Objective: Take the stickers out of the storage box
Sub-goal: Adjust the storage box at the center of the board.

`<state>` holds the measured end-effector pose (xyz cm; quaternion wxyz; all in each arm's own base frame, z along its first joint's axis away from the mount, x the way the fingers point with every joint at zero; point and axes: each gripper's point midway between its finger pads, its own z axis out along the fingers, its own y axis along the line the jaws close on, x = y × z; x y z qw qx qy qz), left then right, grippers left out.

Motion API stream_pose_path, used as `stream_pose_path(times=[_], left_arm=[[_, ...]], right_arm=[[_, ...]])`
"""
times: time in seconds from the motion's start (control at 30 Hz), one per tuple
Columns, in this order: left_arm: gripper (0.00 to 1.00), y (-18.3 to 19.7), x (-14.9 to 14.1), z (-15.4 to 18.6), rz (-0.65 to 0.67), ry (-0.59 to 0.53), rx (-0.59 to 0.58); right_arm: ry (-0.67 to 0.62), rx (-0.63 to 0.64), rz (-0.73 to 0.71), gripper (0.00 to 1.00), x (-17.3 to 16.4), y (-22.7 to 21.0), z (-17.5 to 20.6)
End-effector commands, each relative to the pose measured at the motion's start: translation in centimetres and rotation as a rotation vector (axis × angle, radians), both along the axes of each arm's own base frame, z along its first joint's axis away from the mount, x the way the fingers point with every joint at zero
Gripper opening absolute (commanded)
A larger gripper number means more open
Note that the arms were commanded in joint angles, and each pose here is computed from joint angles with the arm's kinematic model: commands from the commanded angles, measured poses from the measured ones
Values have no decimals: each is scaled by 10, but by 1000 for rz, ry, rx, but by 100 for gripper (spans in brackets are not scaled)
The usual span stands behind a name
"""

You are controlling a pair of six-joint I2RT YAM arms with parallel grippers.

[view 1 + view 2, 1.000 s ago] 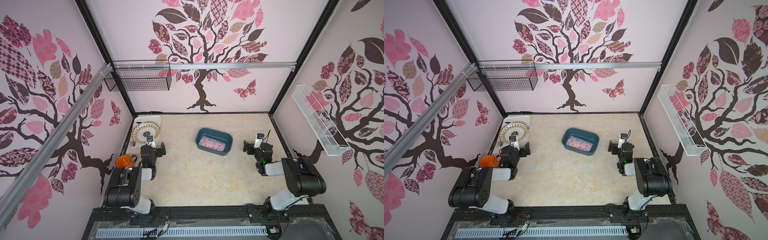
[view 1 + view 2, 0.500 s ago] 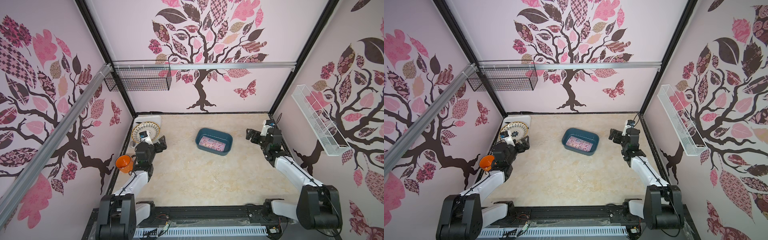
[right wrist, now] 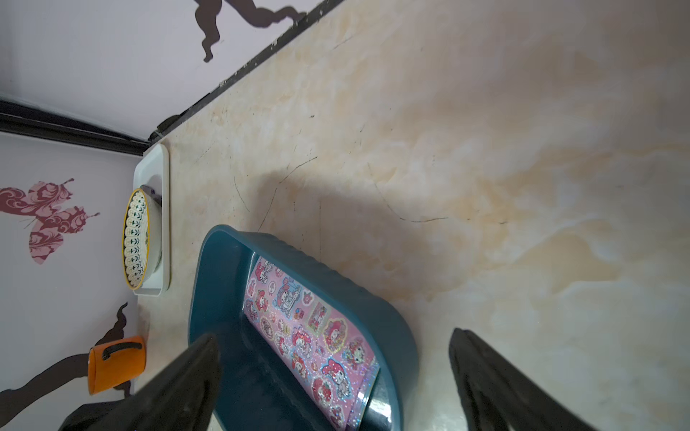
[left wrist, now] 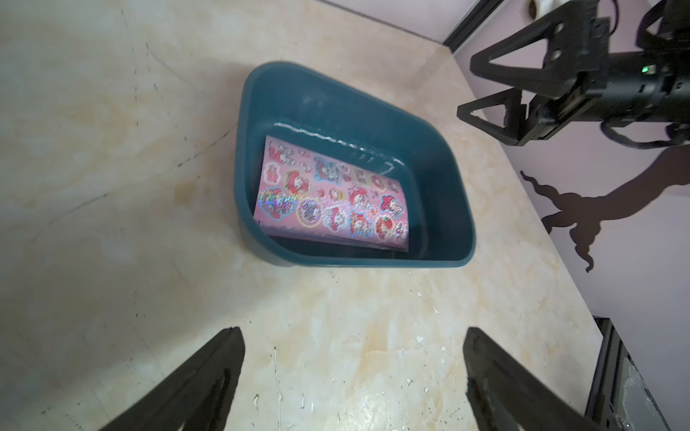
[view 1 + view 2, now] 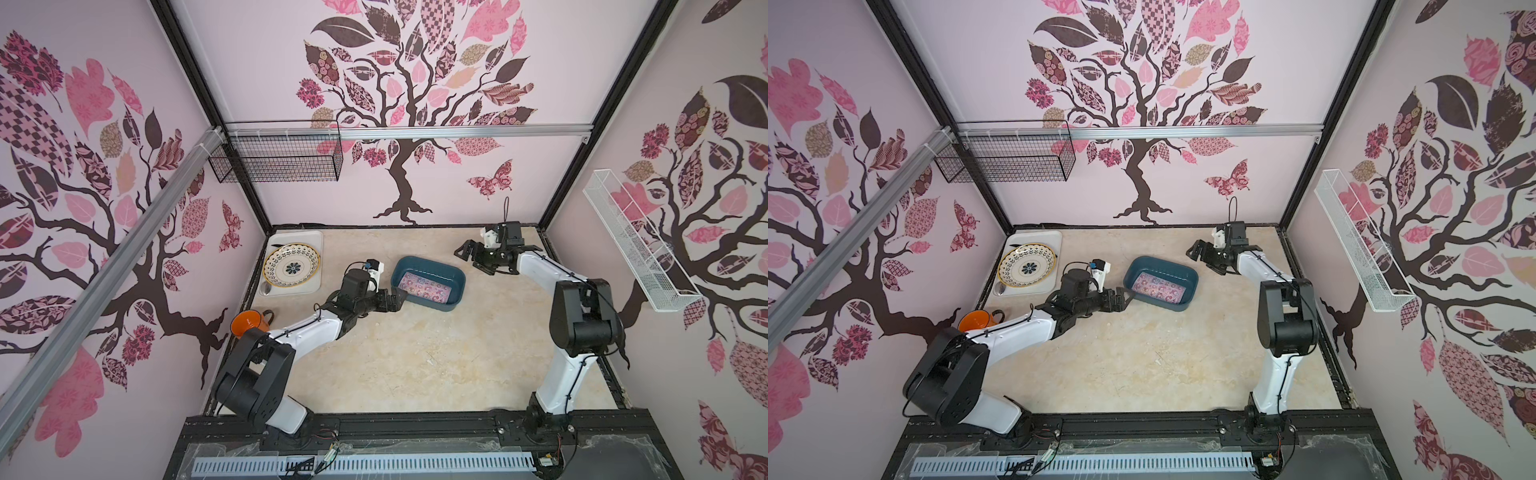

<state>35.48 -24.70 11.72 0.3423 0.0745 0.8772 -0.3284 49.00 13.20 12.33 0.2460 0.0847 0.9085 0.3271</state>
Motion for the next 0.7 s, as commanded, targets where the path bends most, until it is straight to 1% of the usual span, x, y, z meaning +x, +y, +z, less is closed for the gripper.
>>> stream_pose_path(times=[0.0, 0.1, 0.17, 0.23, 0.4, 0.5, 0.53, 0.57, 0.67], left_arm=[[97, -3, -3, -18, 5, 132, 4], [97, -12, 5, -23, -5, 163, -3], [97, -17, 14, -24, -8, 176, -3], [97, -24, 24, -23, -14, 180, -2], [97, -44, 61, -20, -26, 177, 9], [96, -59, 79, -20, -36, 196, -24], [95, -65, 83, -19, -44, 205, -44], [95, -70, 85, -19, -51, 219, -62], [94, -77, 88, -17, -61, 231, -98]], right_arm=[[75, 65, 87, 99, -9, 32, -5], [88, 75, 111, 99, -14, 41, -8], [114, 95, 130, 100, -26, 45, -11], [136, 105, 149, 100, -43, 49, -14], [175, 85, 197, 99, -94, 62, -22], [195, 75, 224, 100, -117, 67, -23], [192, 61, 221, 99, -121, 65, -22], [182, 21, 210, 99, -121, 59, -22], [162, -155, 181, 100, -117, 35, -17]])
